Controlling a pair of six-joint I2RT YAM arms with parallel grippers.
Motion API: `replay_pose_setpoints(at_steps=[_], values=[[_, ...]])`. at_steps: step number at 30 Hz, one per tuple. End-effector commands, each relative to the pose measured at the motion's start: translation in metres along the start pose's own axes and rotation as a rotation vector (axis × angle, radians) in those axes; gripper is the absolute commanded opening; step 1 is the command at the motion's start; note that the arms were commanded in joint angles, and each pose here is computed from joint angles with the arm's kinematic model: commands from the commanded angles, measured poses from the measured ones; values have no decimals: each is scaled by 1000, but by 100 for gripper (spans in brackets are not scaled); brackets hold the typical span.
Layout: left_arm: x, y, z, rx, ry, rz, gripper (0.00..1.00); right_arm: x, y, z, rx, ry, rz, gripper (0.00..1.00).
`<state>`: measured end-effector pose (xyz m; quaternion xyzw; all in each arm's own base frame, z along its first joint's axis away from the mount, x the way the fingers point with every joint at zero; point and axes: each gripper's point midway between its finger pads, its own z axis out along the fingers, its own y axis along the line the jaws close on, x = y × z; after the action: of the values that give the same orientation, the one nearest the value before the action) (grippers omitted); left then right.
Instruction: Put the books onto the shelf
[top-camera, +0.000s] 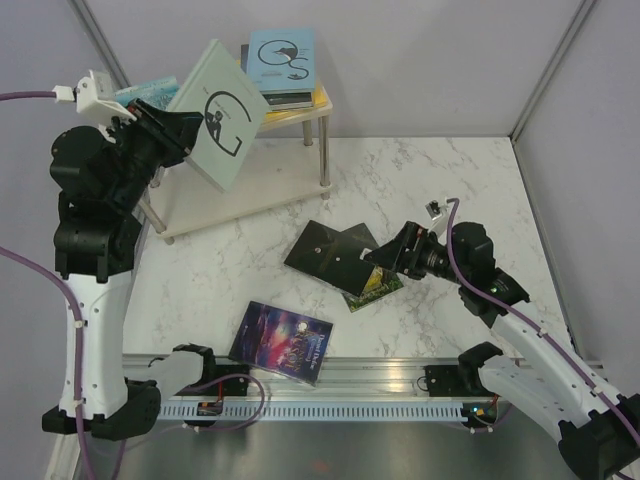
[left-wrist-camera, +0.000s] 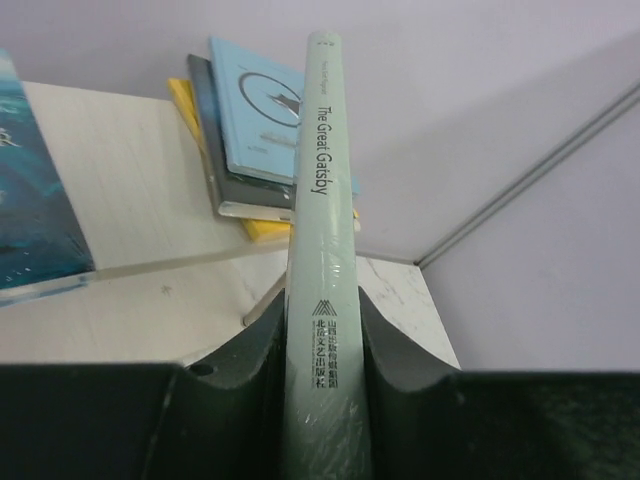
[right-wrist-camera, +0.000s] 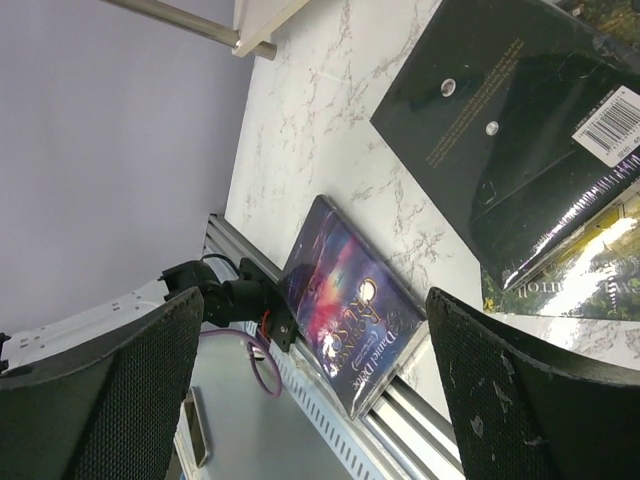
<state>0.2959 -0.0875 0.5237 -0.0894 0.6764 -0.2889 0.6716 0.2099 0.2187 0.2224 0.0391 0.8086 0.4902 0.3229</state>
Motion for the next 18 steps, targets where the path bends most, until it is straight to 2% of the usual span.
replay_pose_setpoints(at_steps=[1,2,3,4,5,7,10,11,18], values=[[-72,-25,-9,98,-265,-74,2,-4,7,-1,-37,-16,-21,95],[-80,-13,-9,73,-308,-82,2,-3,6,0,-36,-15,-22,95],[-71,-3,-3,63,-299,-128,2,-3,6,-1,-35,-16,-21,95],[-89,8,-12,39,-385,-124,2,-1,3,0,-30,-12,-17,94],[-93,17,-14,19,-416,-144,2,0,2,0,-31,-11,-17,95],[-91,50,-13,-65,-452,-218,2,4,-3,2,-23,-2,-11,94],[-93,79,-17,-113,-519,-316,2,9,-9,4,-17,15,-2,94],[-102,86,-23,-108,-563,-351,2,11,-11,4,-16,20,1,94],[-100,132,-24,-68,-648,-498,2,12,-15,9,-3,39,-4,93]])
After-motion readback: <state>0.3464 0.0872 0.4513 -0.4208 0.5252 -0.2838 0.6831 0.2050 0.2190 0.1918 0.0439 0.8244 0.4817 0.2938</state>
